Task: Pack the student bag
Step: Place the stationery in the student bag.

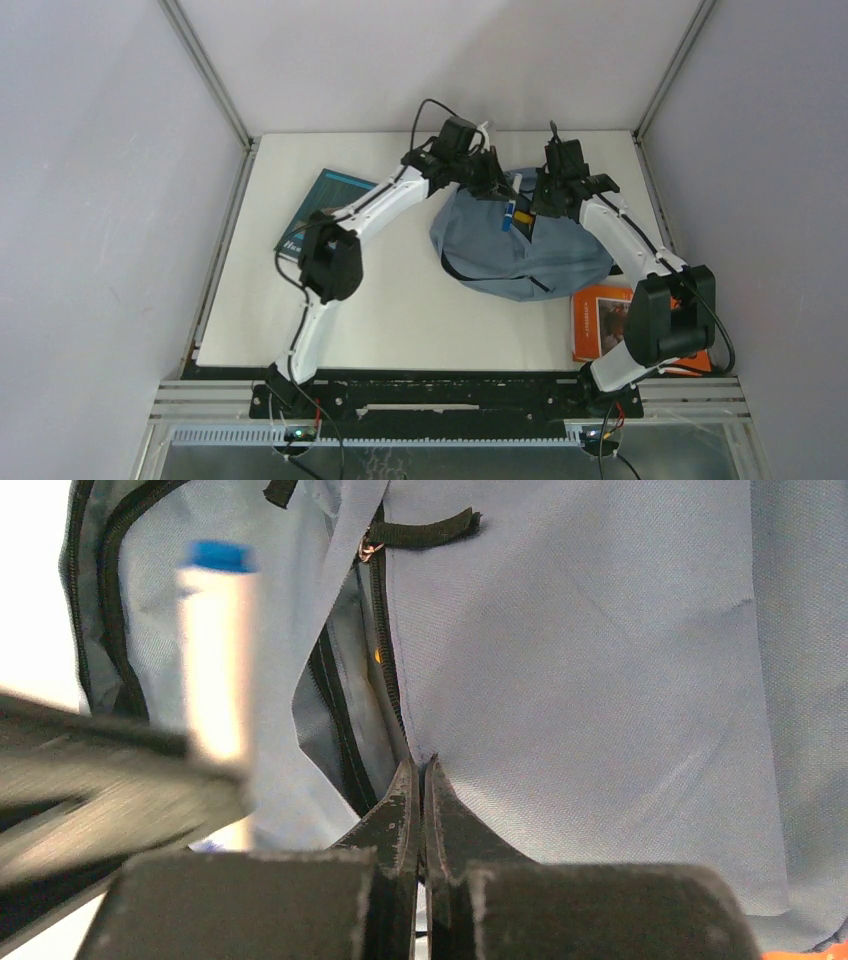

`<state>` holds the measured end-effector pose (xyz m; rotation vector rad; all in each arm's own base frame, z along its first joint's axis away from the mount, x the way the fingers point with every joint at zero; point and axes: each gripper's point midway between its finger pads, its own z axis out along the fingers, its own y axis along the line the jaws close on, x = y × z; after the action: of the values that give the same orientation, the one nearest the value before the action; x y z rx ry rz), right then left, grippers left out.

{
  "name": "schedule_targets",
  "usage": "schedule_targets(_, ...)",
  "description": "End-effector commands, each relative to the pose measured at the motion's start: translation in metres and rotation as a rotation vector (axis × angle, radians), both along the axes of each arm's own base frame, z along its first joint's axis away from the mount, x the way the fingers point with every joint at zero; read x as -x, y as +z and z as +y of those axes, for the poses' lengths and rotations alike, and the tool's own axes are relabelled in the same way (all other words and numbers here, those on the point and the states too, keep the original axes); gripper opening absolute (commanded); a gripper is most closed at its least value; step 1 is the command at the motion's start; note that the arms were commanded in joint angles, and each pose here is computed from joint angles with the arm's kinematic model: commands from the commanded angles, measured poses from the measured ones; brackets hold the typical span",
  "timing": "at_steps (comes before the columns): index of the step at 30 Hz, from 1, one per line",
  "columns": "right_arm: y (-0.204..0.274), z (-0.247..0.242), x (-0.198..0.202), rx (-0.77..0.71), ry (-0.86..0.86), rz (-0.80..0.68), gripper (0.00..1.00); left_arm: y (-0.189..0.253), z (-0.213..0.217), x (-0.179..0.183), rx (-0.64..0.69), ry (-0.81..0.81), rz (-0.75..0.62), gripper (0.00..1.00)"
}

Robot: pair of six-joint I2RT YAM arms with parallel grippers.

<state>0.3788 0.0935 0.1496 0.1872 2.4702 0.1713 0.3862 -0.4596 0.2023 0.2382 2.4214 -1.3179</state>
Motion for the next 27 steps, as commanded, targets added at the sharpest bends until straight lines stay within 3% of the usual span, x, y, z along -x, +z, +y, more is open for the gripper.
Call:
schedule_targets(1,0.033,0.004,-0.009,-0.035,0.010,-0.112,0.00,-0.026,-0.021,0.007,0.014,-0.031,0.176,0.00)
schedule_targets(10,0.036,0.006,-0.007,-0.036,0.013,-0.117,0.00,-0.060,-0.035,0.012,0.013,-0.050,0.272,0.00)
schedule_targets(20,0.030,0.020,-0.006,-0.047,0.040,-0.100,0.00,-0.053,-0.067,-0.016,0.187,0.040,0.326,0.00)
schedule_targets(27,0.030,0.024,-0.001,-0.047,0.055,-0.094,0.00,-0.042,-0.076,-0.039,0.251,0.103,0.264,0.01)
